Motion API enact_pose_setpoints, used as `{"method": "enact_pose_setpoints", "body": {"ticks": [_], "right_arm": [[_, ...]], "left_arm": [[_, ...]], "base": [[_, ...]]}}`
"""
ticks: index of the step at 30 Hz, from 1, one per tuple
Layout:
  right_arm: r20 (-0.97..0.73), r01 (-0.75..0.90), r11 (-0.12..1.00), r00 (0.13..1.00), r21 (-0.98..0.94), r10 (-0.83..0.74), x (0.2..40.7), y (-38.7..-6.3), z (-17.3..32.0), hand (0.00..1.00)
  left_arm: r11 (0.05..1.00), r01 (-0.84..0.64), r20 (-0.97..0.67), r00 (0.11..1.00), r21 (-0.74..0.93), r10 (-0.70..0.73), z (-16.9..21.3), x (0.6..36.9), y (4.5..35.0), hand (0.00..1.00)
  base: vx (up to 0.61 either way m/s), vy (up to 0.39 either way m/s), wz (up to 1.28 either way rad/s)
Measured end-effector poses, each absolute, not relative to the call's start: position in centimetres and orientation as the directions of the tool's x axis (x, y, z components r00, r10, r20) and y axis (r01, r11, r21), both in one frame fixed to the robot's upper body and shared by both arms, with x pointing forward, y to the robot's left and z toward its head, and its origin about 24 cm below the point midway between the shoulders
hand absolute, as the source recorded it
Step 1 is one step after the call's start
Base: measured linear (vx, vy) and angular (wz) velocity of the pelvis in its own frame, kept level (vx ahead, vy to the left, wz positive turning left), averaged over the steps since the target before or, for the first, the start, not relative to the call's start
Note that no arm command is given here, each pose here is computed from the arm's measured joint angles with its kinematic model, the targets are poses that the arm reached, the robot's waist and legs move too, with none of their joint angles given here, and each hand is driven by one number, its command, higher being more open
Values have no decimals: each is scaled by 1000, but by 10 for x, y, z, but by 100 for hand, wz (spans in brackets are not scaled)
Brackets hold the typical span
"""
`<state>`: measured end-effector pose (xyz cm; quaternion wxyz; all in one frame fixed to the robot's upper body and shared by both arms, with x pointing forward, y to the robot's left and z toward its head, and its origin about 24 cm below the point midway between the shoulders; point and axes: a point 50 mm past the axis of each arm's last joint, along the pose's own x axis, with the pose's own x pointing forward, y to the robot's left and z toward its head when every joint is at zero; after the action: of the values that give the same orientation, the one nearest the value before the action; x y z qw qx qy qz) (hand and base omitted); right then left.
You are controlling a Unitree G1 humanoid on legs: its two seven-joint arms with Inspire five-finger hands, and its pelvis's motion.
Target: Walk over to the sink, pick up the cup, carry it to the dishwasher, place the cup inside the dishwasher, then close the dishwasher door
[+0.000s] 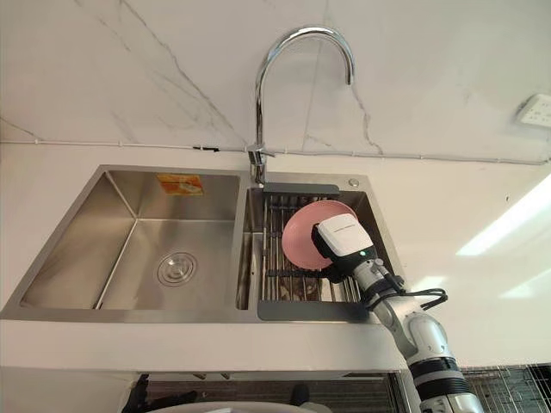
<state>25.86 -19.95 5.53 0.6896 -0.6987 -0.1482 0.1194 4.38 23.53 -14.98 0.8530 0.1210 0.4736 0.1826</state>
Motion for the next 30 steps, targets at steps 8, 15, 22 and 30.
{"method": "enact_pose_setpoints", "body": {"ticks": [8, 15, 22, 30], "right_arm": [[236, 236, 46, 895, -971, 379, 260, -198, 95, 0], [415, 402, 110, 844, -909, 340, 251, -207, 135, 0], [440, 415, 152, 814, -897, 379, 249, -203, 142, 0], [370, 325, 177, 836, -929, 406, 260, -195, 132, 100]], "left_arm": [[893, -219, -728, 520, 392, 447, -146, 48, 237, 100], [885, -262, -710, 529, 384, 464, -144, 45, 235, 100], [878, -330, -737, 483, 347, 473, -148, 30, 221, 100], [876, -343, -740, 478, 340, 474, -147, 36, 226, 100]], "base": [[0, 0, 0], [-3, 1, 5], [5, -2, -56], [-102, 28, -16]]}}
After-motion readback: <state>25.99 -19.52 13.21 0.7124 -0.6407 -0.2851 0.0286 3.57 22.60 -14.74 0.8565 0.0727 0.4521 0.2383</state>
